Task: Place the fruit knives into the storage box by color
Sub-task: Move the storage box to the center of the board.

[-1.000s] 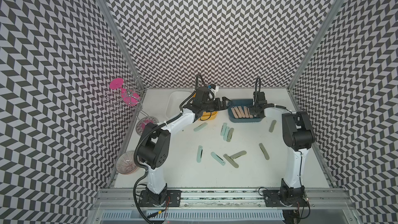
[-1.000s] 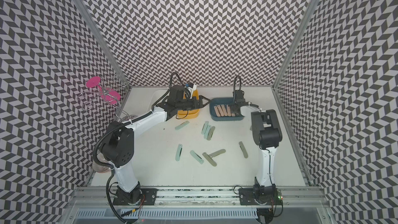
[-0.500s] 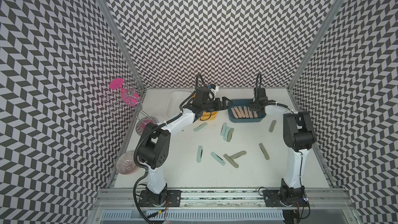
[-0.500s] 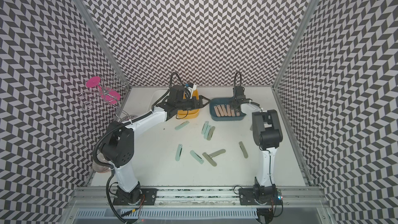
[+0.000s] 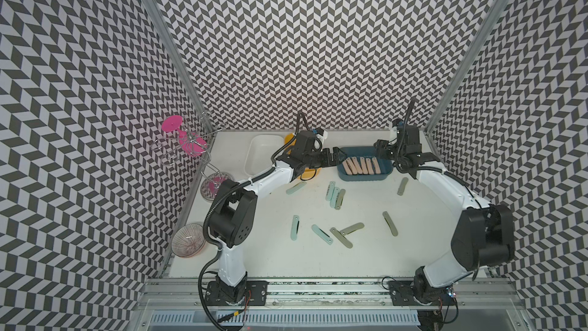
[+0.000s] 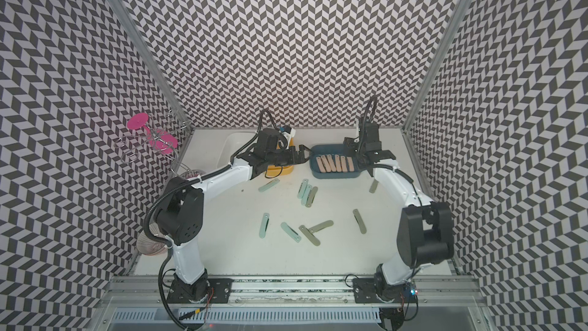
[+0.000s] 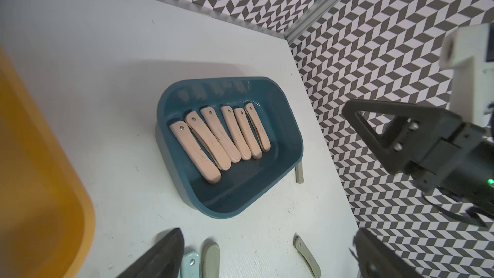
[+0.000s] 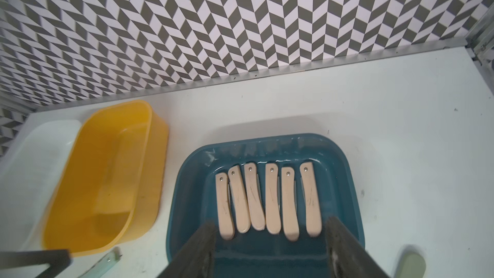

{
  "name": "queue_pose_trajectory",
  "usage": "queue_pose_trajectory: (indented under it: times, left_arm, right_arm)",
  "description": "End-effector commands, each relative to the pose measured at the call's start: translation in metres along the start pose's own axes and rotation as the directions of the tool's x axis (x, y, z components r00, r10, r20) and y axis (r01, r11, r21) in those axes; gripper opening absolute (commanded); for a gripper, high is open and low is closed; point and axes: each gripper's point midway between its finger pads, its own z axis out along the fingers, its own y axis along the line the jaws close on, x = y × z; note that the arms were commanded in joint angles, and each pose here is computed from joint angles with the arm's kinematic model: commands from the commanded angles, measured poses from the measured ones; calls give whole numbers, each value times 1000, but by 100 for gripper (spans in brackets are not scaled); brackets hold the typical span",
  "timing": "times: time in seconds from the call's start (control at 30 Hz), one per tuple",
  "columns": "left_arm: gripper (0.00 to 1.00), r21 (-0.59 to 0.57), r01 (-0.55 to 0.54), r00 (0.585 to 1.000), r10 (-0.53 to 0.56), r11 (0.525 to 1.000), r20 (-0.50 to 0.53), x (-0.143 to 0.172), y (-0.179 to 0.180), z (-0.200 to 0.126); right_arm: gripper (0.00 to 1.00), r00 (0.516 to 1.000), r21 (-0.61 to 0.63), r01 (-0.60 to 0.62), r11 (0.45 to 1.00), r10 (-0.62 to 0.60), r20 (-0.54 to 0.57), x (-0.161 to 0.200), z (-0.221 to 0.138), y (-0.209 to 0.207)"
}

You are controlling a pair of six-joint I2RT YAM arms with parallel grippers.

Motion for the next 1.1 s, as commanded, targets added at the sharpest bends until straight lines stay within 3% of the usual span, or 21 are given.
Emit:
queue_pose_trajectory:
  times: [0.0,0.3,0.6,1.07]
  left_arm:
    - [100,-26,-21,1000,21,999,-22,5,0,15]
    - [100,-97,-6,997,-2,995,-82,28,25,53]
    - [100,-124,6,995,-19,992,-103,43,38,77]
    - [100,-13,17,995,-18,1000,-96,34,14,129]
  right_arm:
    - [68,995,-28,-102,994,101,-11,18,-16,-6]
    - [80,974,-11,-226,974,226,6,53,-52,-46]
    - [81,963,-31,-266,964,267,43,56,-66,-54]
    - [81,942,-9,-328,945,328,72,58,-67,-75]
